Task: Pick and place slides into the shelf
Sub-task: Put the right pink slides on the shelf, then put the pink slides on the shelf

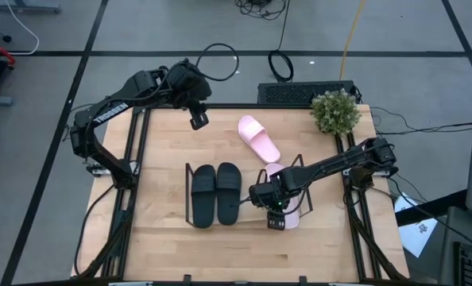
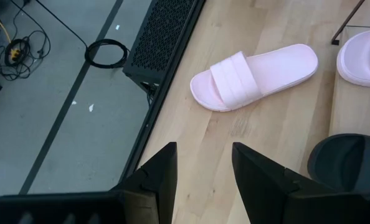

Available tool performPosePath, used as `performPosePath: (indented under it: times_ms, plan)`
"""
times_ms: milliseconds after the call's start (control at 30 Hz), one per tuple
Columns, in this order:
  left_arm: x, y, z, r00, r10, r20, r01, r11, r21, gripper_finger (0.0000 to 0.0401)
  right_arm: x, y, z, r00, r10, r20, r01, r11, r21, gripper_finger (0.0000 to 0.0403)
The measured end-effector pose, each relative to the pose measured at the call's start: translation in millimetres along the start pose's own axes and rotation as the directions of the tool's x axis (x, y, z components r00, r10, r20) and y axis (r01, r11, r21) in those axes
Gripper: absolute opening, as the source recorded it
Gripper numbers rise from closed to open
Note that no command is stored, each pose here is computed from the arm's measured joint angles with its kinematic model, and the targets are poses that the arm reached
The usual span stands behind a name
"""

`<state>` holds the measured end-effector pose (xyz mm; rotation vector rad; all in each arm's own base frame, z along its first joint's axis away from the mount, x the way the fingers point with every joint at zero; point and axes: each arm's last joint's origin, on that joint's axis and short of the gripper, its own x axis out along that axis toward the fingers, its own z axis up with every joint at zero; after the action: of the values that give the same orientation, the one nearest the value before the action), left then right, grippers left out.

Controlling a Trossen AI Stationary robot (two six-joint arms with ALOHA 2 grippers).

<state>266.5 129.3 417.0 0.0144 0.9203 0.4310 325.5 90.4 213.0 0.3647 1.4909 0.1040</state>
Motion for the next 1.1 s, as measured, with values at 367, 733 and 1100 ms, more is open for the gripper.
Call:
performPosePath:
  times_ms: [367, 733, 1100]
  plan:
    - [0, 0, 0, 1.0, 0.001, 0.001, -0.001, 1.0, 0.0, 0.0149, -13, -3, 6, 0.995, 0.035, 0.099, -0.034, 0.999, -0.003, 0.0196]
    - [0, 0, 0, 1.0, 0.005, -0.006, -0.005, 1.0, 0.008, 0.0149, -90, -15, 6, 0.82, -0.123, 0.559, 0.141, 0.99, 0.011, 0.0196]
    - [0, 0, 0, 1.0, 0.018, -0.004, -0.018, 1.0, 0.007, 0.0149, -170, -101, -6, 0.534, -0.474, 0.7, 0.567, 0.815, 0.12, 0.0196]
